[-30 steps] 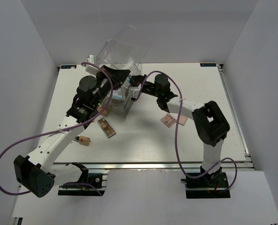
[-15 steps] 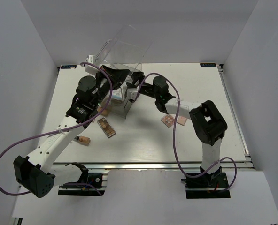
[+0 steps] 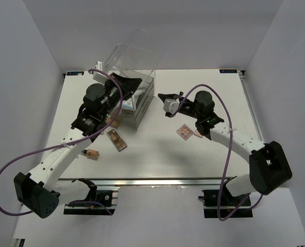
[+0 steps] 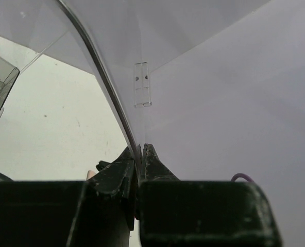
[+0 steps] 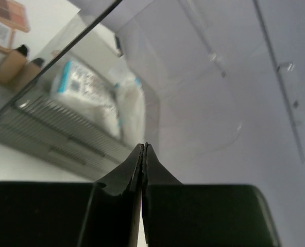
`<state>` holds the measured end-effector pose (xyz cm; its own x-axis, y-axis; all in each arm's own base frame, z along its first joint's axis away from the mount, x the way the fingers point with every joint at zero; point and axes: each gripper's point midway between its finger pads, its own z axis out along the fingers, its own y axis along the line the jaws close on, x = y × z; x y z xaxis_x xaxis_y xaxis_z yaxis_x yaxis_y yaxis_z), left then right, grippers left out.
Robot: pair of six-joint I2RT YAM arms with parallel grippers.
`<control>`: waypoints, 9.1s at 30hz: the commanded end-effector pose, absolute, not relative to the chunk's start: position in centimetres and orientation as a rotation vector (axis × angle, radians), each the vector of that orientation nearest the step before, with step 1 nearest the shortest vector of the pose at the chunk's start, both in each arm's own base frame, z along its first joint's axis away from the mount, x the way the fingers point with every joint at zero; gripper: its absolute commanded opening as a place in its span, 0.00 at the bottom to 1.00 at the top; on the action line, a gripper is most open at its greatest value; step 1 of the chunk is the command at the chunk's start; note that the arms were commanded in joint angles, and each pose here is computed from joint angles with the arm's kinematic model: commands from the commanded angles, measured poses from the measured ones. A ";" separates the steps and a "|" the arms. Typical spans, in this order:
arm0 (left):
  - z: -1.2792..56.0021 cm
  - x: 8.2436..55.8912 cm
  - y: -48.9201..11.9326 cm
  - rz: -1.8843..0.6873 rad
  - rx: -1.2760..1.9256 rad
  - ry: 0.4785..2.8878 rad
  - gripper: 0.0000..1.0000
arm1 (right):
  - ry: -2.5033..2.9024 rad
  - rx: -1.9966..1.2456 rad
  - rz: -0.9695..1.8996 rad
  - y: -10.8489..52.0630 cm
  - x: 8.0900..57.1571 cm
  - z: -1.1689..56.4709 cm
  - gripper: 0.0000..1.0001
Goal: Organize the makeup
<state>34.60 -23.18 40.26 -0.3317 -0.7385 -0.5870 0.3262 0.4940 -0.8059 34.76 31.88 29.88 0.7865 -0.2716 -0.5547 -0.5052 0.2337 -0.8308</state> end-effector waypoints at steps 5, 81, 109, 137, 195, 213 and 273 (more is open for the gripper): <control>42.1 33.1 -20.8 -1.053 -0.366 1.557 0.13 | 0.948 -1.336 0.290 29.4 32.7 24.8 0.03; 27.4 28.2 -16.9 -0.798 -0.528 1.979 0.79 | 2.003 -0.322 1.641 39.5 46.1 13.2 0.23; 24.9 27.6 -15.2 -0.740 -0.617 1.968 0.79 | 1.929 -0.319 1.728 38.0 44.8 15.4 0.49; 25.5 28.5 -15.5 -0.746 -0.641 1.953 0.79 | 1.898 -0.243 1.831 42.7 45.5 15.3 0.37; 8.6 25.4 -11.5 -0.236 -0.656 2.357 0.84 | 1.954 -0.422 1.690 32.0 41.3 14.7 0.47; 2.8 28.6 -12.2 -0.031 -0.501 2.497 0.86 | 1.900 -0.558 1.484 26.3 37.7 16.9 0.51; 4.2 26.9 -12.1 -0.047 -0.510 2.581 0.86 | 1.803 -0.758 1.226 24.8 36.6 21.9 0.89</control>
